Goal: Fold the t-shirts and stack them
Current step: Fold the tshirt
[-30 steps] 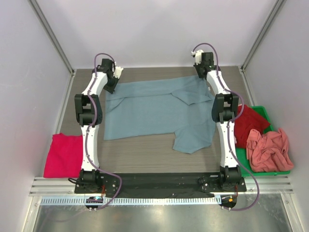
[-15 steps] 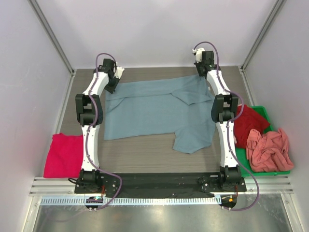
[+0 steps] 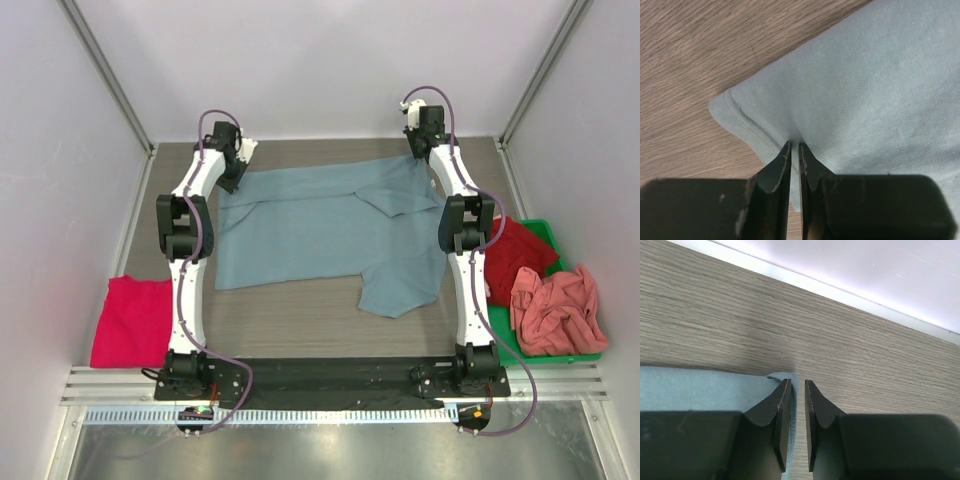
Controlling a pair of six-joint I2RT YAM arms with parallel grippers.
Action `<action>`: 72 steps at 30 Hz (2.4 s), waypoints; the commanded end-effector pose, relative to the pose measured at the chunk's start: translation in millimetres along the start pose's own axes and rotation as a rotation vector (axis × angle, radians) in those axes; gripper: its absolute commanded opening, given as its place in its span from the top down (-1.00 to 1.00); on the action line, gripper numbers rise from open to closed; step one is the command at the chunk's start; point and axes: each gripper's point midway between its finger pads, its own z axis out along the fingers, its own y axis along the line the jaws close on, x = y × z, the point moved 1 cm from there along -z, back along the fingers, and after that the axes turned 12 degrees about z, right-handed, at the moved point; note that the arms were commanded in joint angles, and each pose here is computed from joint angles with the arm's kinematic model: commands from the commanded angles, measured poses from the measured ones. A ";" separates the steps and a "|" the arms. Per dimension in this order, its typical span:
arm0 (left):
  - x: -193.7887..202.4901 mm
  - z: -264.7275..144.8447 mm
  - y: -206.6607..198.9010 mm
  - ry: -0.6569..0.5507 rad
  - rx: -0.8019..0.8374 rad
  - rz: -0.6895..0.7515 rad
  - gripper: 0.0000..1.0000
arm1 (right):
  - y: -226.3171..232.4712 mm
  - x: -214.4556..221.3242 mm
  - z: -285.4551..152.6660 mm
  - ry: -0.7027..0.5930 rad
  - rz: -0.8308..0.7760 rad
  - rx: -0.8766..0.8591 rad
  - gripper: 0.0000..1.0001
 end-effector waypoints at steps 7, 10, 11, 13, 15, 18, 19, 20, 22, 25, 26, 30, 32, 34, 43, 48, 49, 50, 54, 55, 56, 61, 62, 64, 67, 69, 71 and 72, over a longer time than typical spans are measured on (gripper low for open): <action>-4.9 3.3 6.6 -0.010 -0.032 0.024 0.80 | 8.2 -25.9 -11.2 -0.062 0.014 -0.030 0.98; -3.3 3.7 7.2 -0.003 -0.036 0.031 0.80 | 9.9 -18.6 -6.7 -0.046 0.015 -0.038 0.98; -2.8 3.3 8.4 -0.003 -0.039 0.032 0.80 | 8.8 -18.0 -6.0 -0.045 0.017 -0.036 0.98; -2.1 3.0 8.7 0.001 -0.044 0.038 0.80 | 6.7 -18.6 -4.4 -0.049 0.019 -0.028 0.98; 0.3 3.7 8.8 0.008 -0.044 0.042 0.81 | 1.8 -21.9 -4.4 -0.060 0.023 -0.020 0.98; 1.2 4.9 8.7 0.014 -0.049 0.046 0.82 | -8.7 -22.6 -3.7 -0.066 0.030 0.002 0.98; 2.8 5.1 9.3 0.018 -0.050 0.045 0.83 | -13.3 -21.4 -3.1 -0.064 0.031 0.015 0.98; 2.6 5.1 9.8 0.018 -0.052 0.048 0.83 | -18.1 -19.0 -2.2 -0.059 0.036 0.025 0.98; 2.7 5.3 9.7 0.020 -0.055 0.051 0.85 | -30.8 -14.2 -0.7 -0.051 0.046 0.044 0.98; 4.4 6.4 9.6 0.027 -0.056 0.056 0.85 | -40.2 -7.8 1.1 -0.038 0.053 0.053 0.98; 4.8 7.0 10.0 0.029 -0.058 0.057 0.85 | -38.7 -5.9 2.1 -0.034 0.053 0.051 0.98; 7.6 9.4 9.0 0.039 -0.057 0.062 0.87 | -40.2 -4.2 4.1 -0.033 0.061 0.059 0.98; 9.4 11.0 9.5 0.044 -0.058 0.064 0.88 | -40.9 -4.8 4.6 -0.035 0.062 0.064 0.98; 9.7 10.8 8.9 0.047 -0.059 0.066 0.88 | -41.4 -5.5 4.8 -0.038 0.067 0.067 0.98; -15.2 -19.8 37.7 -0.032 -0.169 0.022 0.69 | -84.0 -29.5 -14.6 -0.101 0.147 0.183 0.28; -35.2 -52.8 65.0 -0.119 -0.261 -0.067 0.10 | -67.2 -45.0 -21.9 -0.139 0.202 0.056 0.23; -37.0 -57.4 66.4 -0.132 -0.262 -0.100 -0.01 | -62.2 -43.4 -20.7 -0.134 0.206 0.029 0.22; -36.4 -59.0 65.7 -0.142 -0.241 -0.118 -0.20 | -51.1 -41.8 -19.1 -0.127 0.211 -0.029 0.22; -32.9 -56.6 50.7 -0.152 -0.144 -0.165 -0.30 | -35.1 -27.4 -11.3 -0.089 0.226 -0.106 0.25; -30.9 -53.7 45.5 -0.151 -0.111 -0.190 -0.26 | -31.6 -25.2 -10.4 -0.082 0.232 -0.124 0.26; -28.7 -52.9 45.7 -0.145 -0.109 -0.199 -0.24 | -31.4 -24.5 -10.5 -0.079 0.232 -0.124 0.26; -24.2 -40.3 41.9 -0.139 -0.072 -0.229 -0.08 | -28.1 -20.0 -7.1 -0.071 0.240 -0.138 0.28; -22.9 -38.7 45.3 -0.140 -0.076 -0.236 -0.06 | -27.9 -19.4 -6.9 -0.069 0.243 -0.138 0.28; -24.7 -32.7 50.7 -0.150 -0.085 -0.251 -0.05 | -27.2 -18.6 -6.6 -0.067 0.252 -0.145 0.28; -29.5 -23.1 58.6 -0.170 -0.100 -0.266 -0.06 | -25.7 -15.1 -5.6 -0.059 0.252 -0.150 0.28; -31.4 -13.8 59.6 -0.178 -0.103 -0.274 -0.07 | -25.0 -13.1 -5.4 -0.052 0.253 -0.152 0.28; -37.9 -10.8 58.2 -0.205 -0.084 -0.280 -0.07 | -25.1 -9.7 -3.8 -0.045 0.247 -0.149 0.28; -37.3 -5.3 56.7 -0.203 -0.079 -0.284 -0.07 | -25.3 -8.3 -3.3 -0.042 0.246 -0.147 0.28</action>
